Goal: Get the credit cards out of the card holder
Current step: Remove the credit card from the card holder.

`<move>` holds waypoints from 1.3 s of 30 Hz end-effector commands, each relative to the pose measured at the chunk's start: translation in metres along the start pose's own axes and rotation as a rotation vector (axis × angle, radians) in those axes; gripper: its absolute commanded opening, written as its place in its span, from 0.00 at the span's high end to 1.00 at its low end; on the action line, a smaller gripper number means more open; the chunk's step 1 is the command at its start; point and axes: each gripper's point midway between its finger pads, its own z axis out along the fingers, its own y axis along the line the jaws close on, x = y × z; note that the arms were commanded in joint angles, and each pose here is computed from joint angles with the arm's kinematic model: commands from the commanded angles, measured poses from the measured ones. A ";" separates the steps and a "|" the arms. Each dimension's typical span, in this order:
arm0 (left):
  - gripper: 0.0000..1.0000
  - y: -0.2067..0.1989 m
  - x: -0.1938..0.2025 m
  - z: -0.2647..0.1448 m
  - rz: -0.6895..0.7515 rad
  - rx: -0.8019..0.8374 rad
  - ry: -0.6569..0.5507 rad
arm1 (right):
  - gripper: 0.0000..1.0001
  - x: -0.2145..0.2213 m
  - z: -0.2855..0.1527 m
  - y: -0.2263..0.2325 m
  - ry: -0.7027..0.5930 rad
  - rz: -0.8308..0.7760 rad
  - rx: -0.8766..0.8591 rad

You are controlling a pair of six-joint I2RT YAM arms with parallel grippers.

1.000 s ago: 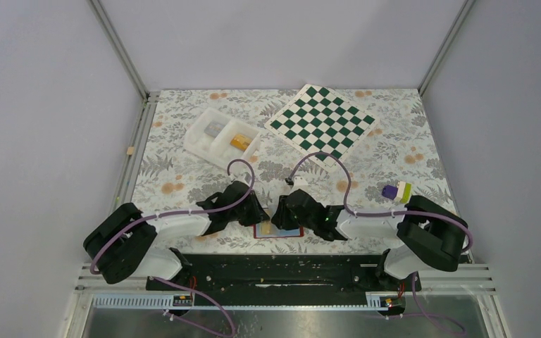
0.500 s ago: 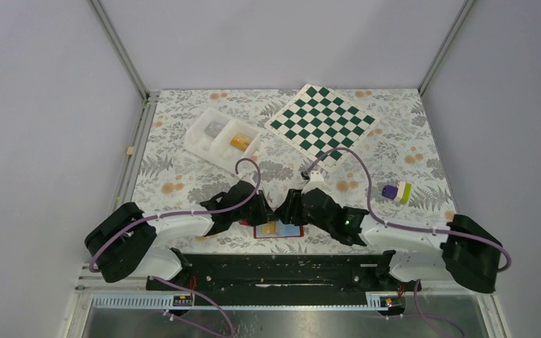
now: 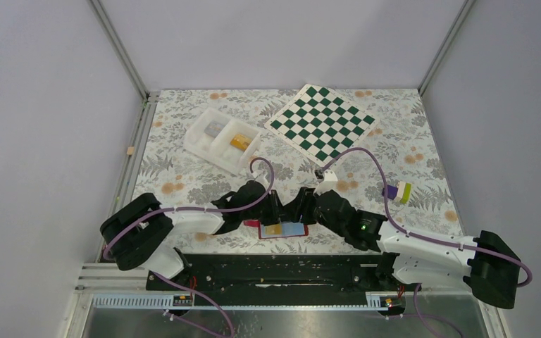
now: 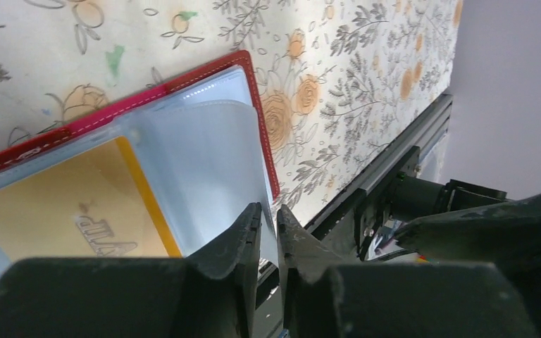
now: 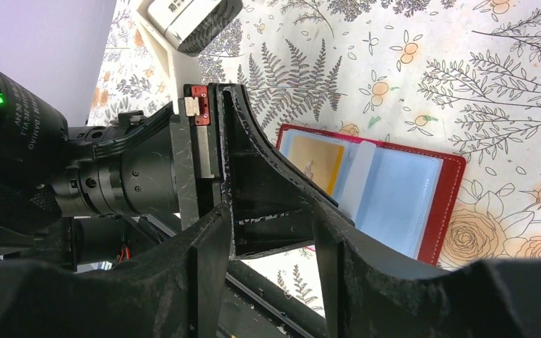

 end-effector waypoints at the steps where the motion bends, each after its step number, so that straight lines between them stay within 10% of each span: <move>1: 0.85 -0.038 -0.009 -0.001 0.035 0.155 -0.016 | 0.47 -0.008 -0.002 -0.001 -0.025 -0.012 0.008; 14: 0.69 -0.041 -0.015 0.003 0.078 0.134 -0.012 | 0.47 -0.015 -0.014 0.004 -0.046 0.001 -0.025; 22: 0.76 0.008 -0.041 -0.031 0.040 -0.077 -0.122 | 0.66 0.007 -0.001 0.004 0.036 0.003 -0.033; 39: 0.88 0.073 -0.008 -0.040 -0.010 -0.205 -0.075 | 0.69 0.053 0.055 -0.023 0.249 0.005 0.010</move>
